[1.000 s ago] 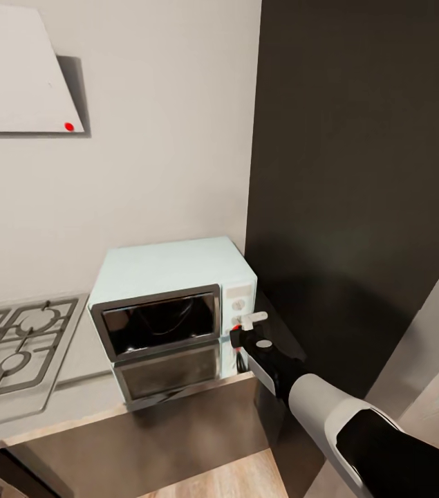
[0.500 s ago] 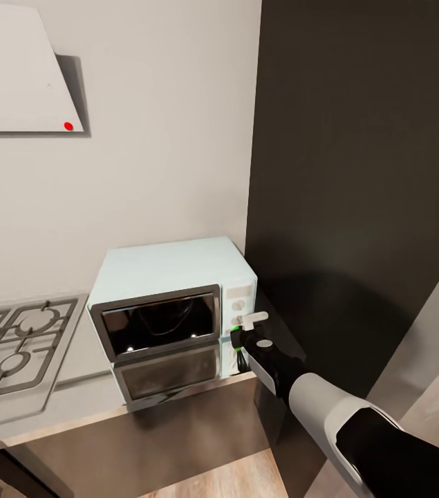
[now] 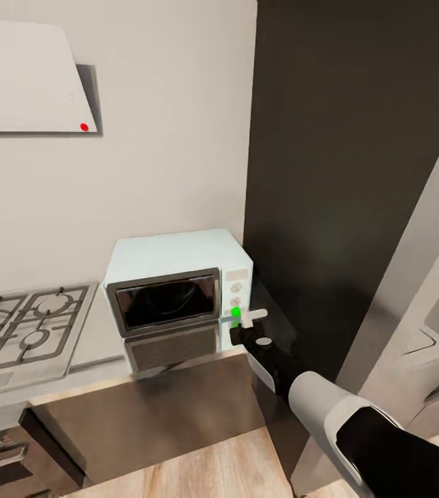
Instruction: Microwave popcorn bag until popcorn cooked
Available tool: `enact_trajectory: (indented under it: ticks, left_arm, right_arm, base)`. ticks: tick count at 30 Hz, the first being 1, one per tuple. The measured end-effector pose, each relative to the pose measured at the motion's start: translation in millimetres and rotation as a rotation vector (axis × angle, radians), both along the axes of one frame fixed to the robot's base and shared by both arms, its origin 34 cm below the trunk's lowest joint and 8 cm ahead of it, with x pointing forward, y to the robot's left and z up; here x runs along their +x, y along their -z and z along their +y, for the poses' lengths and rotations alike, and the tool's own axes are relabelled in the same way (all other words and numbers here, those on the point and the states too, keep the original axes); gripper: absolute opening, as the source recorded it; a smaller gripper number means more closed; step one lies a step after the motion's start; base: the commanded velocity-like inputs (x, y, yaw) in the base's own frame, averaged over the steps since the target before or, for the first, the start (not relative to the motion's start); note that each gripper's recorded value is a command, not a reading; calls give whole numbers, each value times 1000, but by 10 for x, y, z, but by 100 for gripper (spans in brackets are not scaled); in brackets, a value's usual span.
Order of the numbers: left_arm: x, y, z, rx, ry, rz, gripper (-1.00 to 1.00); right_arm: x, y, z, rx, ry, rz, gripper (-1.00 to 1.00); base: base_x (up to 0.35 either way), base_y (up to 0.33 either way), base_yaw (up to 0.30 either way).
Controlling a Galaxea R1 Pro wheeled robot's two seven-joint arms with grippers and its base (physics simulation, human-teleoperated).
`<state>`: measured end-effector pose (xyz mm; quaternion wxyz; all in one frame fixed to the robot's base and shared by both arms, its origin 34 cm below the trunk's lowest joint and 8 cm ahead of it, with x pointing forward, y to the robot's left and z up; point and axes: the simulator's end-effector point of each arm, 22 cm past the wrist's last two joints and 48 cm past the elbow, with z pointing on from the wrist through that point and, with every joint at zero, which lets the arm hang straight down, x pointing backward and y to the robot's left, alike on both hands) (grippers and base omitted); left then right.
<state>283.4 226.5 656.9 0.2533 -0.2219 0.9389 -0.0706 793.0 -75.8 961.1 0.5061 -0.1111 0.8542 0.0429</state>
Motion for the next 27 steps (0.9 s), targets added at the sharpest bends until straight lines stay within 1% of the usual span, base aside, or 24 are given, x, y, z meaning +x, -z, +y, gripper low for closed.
enact_trajectory:
  ticks: [20,23,24,25,26,27]
  left_arm:
    - [2,0,16,2,0,0,100]
    - [1,-2,21,3,0,-1,100]
    - [-1,-2,23,3,-1,-1,100]
    - [0,-2,24,3,-1,-1,100]
    - [-1,-2,26,3,-2,-1,100]
    - [-1,-1,28,3,-3,-1,100]
  right_arm:
    - [29,-58,21,5,-2,-8,-100]
    - [17,-177,138,42,-16,-74,-100]
    - [-103,-120,243,64,-31,-84,-100]
    - [-294,44,330,82,-43,-69,-100]
    - [-584,318,411,97,-55,-31,-100]
    - [-826,562,422,96,-62,2,-100]
  base:
    - [-336,0,0]
    - [-82,0,0]
    - [-15,0,0]
    - [-8,0,0]
    - [-5,0,0]
    - [-2,0,0]
